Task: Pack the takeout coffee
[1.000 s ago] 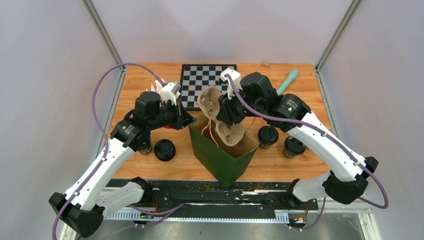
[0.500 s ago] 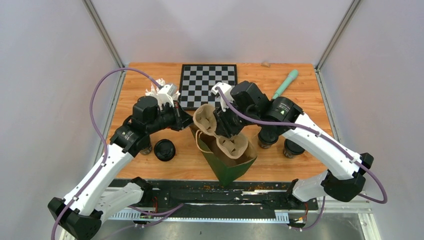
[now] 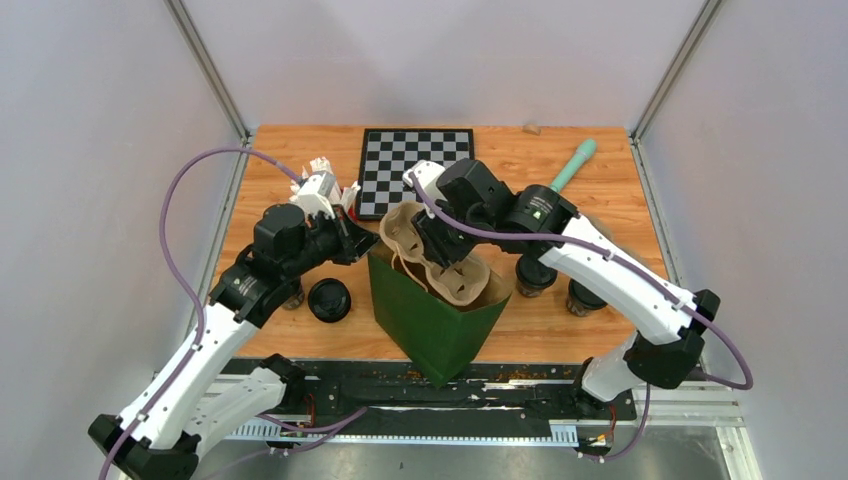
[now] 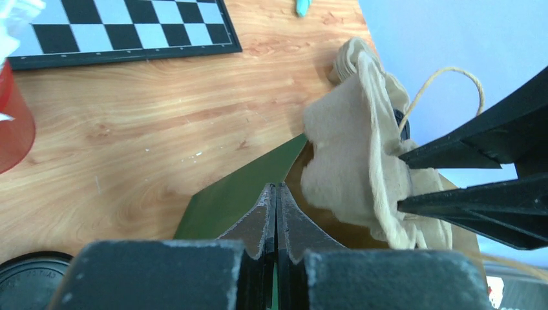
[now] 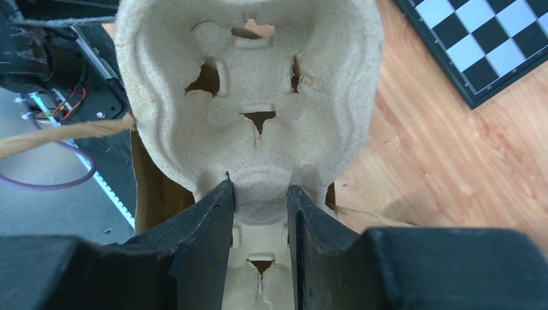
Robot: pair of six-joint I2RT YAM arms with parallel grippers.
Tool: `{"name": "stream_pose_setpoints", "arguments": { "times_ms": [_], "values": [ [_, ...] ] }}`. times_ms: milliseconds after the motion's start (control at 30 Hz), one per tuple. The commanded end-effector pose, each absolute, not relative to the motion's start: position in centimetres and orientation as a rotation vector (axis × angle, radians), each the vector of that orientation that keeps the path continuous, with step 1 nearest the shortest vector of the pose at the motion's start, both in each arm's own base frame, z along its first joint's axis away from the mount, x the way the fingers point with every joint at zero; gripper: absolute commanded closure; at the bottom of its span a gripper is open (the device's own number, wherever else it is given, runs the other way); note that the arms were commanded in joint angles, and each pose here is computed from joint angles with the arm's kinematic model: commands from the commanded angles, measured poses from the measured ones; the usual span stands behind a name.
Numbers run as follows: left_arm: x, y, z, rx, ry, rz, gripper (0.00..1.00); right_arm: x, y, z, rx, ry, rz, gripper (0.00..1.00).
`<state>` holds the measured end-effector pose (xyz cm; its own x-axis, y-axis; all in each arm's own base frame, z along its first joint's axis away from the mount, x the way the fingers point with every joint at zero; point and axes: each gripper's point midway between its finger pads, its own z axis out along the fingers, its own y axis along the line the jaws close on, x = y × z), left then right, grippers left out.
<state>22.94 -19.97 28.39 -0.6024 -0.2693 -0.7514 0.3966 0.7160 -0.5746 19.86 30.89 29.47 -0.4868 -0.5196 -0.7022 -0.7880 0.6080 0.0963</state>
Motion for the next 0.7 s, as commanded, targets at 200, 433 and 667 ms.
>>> {"name": "stream_pose_setpoints", "arguments": {
  "times_ms": [200, 433, 667],
  "values": [
    [24.1, -18.9, 29.4, -0.093, 1.860, -0.971, 1.00, 22.3, 32.2, 32.9, -1.109, 2.075, 0.458, 0.64],
    [24.7, -18.8, 30.0, -0.088, 1.805, -0.962, 1.00, 22.7, 31.9, 34.1, -1.108, 2.043, 0.459, 0.64],
    [24.9, -18.8, 30.6, -0.078, 1.759, -0.964, 1.00, 22.3, 32.9, 35.7, -1.043, 1.981, 0.576, 0.64]
  ]
}}
